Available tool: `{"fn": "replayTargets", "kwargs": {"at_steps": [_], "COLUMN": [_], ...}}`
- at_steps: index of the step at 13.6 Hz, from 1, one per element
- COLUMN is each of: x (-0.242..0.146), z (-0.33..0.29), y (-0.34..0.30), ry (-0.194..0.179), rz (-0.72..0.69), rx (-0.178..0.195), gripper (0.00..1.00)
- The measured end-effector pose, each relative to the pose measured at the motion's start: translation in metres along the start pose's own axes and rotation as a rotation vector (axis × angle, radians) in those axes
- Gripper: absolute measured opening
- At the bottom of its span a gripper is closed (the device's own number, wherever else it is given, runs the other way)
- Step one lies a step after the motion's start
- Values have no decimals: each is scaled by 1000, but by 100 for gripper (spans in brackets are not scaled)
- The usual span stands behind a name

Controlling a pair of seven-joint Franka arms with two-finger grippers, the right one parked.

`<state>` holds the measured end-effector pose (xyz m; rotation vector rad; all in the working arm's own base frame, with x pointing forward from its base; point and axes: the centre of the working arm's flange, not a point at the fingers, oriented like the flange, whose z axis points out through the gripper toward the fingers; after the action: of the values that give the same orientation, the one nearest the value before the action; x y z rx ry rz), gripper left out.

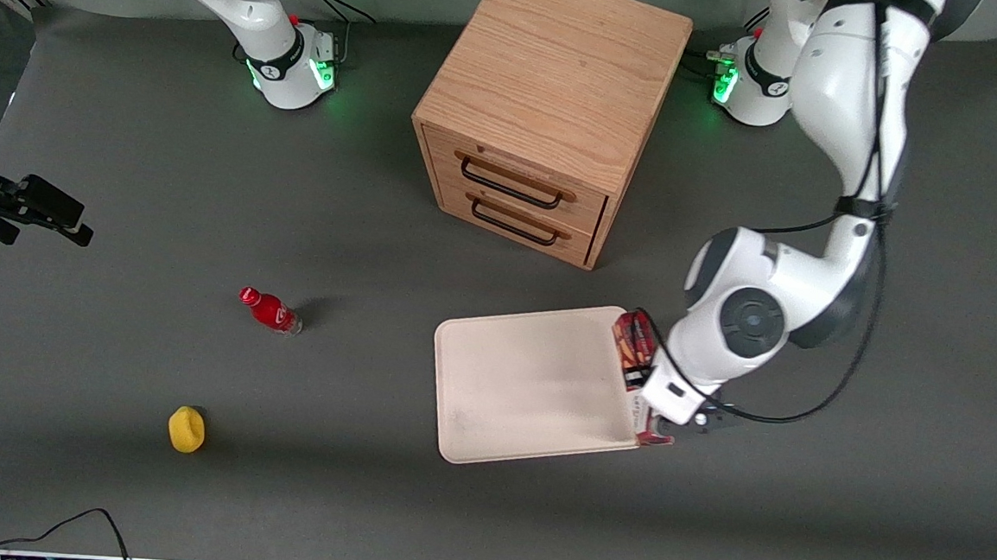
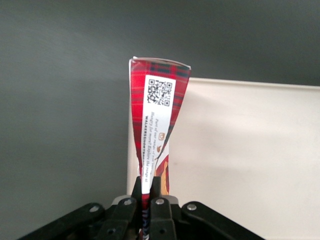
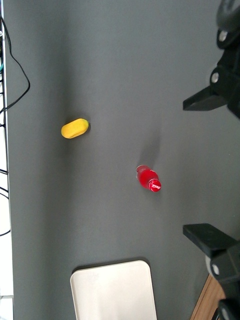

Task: Place red cookie box on tray
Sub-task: 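Lift the box and carry it with the left gripper onto the white tray, then open the left gripper and raise it away from the tray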

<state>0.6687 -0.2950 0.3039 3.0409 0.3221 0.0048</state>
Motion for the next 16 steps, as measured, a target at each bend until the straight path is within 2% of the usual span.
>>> {"fn": "replayTargets", "kwargs": {"at_steps": [2,5,8,10,12,14,16], "x": [-7,-8,2,16,31,43,51], "z": [27,46,32,1,-56,-125,-185], "y": [17,20,15,-3,-36,-90,-158], "ry": [18,28,45,24,-4,-30,-52], "rz": [12,33,26,-1,-6,30,73], "rx": [-18,2,12,40,64,54,50], "gripper": [7,10,35,57,79,98,100]}}
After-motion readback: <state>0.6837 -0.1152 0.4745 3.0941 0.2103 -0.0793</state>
